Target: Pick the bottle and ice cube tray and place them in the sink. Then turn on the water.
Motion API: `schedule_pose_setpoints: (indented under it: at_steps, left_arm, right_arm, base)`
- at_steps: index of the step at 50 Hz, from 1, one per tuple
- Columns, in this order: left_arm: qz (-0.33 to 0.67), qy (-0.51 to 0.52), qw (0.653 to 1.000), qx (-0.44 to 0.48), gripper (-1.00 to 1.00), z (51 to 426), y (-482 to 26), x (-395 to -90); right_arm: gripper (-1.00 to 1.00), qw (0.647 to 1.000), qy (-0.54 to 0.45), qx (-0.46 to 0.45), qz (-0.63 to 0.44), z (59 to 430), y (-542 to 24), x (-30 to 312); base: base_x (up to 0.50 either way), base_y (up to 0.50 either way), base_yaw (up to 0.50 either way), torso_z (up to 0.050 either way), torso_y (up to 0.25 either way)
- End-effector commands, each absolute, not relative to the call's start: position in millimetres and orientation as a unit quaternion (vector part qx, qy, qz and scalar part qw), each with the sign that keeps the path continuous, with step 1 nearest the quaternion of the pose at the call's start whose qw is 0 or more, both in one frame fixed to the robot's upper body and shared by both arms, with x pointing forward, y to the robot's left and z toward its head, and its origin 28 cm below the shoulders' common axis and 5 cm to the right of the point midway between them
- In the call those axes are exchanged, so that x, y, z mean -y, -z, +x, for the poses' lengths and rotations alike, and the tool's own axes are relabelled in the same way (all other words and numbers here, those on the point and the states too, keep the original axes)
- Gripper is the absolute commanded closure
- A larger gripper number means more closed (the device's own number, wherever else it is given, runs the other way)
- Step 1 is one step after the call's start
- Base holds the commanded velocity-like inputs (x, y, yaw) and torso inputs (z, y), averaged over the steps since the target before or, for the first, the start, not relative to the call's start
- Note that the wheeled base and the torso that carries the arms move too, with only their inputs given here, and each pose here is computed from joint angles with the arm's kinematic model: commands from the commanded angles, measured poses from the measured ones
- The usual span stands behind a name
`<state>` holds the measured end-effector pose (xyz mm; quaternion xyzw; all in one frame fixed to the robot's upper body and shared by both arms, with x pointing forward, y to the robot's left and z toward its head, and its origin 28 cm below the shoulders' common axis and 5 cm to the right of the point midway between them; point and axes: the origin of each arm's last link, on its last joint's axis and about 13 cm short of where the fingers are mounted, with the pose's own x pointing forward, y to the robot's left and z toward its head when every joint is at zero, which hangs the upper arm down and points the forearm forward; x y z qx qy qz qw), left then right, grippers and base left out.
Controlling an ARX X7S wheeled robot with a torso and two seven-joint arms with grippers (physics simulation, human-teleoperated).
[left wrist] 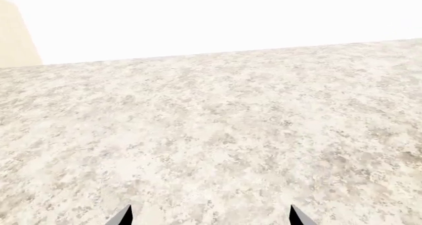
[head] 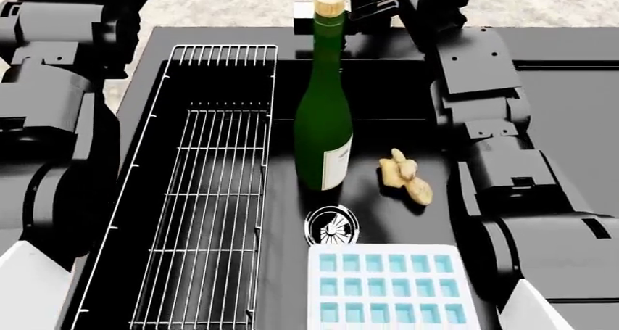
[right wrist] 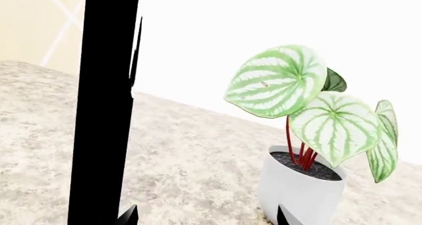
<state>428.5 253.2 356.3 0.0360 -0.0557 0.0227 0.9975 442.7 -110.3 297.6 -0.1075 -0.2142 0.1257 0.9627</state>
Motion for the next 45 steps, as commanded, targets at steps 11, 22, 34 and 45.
schedule_pose_setpoints:
  at_steps: [11, 22, 34, 45]
  left_arm:
    - [0.028, -0.029, 0.998, 0.058, -1.0, 428, -358, -257]
    - [0.027, -0.03, 0.997, 0.059, -1.0, 428, -357, -259]
    - [0.027, -0.031, 0.997, 0.062, -1.0, 427, -360, -258]
    - [0.027, -0.032, 0.997, 0.062, -1.0, 427, -360, -259]
  right_arm:
    - [-1.0, 0.966, -0.123, 0.207, -0.094, 443, -295, 110]
    - [-1.0, 0.973, -0.077, 0.203, -0.078, 442, -289, 131]
    - [-1.0, 0.979, -0.041, 0.19, -0.064, 440, -281, 149]
    - [-1.0, 0.981, -0.017, 0.184, -0.059, 439, -277, 162]
  base:
    - [0.0, 0.0, 0.0, 0.0, -0.076]
    - [0.0, 0.0, 0.0, 0.0, 0.0]
    - [0.0, 0.0, 0.0, 0.0, 0.0]
    - [0.0, 0.0, 0.0, 0.0, 0.0]
